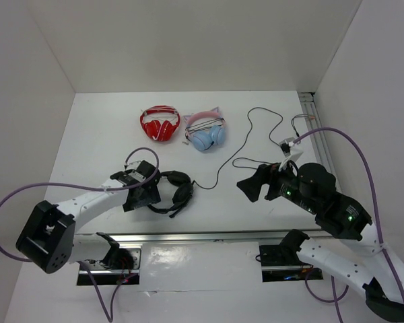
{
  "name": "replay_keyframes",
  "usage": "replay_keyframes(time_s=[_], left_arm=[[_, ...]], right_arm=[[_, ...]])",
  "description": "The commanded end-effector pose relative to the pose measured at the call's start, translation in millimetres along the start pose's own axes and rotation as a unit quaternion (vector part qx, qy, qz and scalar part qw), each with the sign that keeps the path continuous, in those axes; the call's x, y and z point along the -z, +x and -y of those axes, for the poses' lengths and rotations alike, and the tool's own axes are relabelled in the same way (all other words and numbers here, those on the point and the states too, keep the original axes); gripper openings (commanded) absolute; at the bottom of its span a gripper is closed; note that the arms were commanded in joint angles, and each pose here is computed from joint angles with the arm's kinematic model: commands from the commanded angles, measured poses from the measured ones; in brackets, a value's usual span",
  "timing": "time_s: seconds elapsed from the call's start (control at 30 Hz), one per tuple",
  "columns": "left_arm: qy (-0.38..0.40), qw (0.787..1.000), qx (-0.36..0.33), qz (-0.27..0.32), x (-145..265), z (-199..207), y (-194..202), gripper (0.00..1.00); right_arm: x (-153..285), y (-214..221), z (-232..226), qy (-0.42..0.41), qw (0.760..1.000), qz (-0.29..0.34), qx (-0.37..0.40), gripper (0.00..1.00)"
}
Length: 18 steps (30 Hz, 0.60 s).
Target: Wrap the headphones
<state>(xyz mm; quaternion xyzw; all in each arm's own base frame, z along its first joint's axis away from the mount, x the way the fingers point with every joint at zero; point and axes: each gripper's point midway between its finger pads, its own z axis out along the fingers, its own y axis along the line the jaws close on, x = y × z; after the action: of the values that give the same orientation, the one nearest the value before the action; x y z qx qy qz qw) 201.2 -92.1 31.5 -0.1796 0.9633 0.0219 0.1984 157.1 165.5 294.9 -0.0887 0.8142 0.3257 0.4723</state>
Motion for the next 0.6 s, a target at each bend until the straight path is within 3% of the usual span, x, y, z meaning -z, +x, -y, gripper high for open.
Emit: replay_keyframes(time_s=[0.0,0.23,0.3,0.33,0.4,0.43,0.53,0.57], left_arm=[[-0.007,0.999,0.034,0.028,-12,4,-9,0.92],[-0.033,0.999,0.035,0.017,-25,-2,1,0.56],[-0.033,0.999,0.035,0.017,-25,-2,1,0.56],[-0.029,0.999,0.035,0.013,-25,-1,2,0.33],[-0.023,0.999,0.035,0.005,-27,3,5,0.06],[-0.033,0.999,0.031,-0.003,-28,-2,9,0.00],[-0.020,1.000,0.016,0.006,-1,11,1,0.00],[-0.002,1.000,0.016,0.025,17,16,-9,0.00]], right_arm=[[-2,-4,-6,-0.026,0.999,0.022,0.008,1.00],[-7,0,-9,-0.036,0.999,0.018,0.003,1.00],[-5,-2,-12,-0.043,0.999,0.019,0.004,1.00],[-5,-2,-12,-0.043,0.999,0.019,0.004,1.00],[-5,-3,-15,-0.050,0.999,0.022,-0.001,1.00],[-5,-6,-16,-0.053,0.998,0.026,-0.001,1.00],[-6,-1,-28,-0.092,0.995,0.024,0.009,1.00],[-1,-4,-50,-0.157,0.987,0.034,0.021,1.00]])
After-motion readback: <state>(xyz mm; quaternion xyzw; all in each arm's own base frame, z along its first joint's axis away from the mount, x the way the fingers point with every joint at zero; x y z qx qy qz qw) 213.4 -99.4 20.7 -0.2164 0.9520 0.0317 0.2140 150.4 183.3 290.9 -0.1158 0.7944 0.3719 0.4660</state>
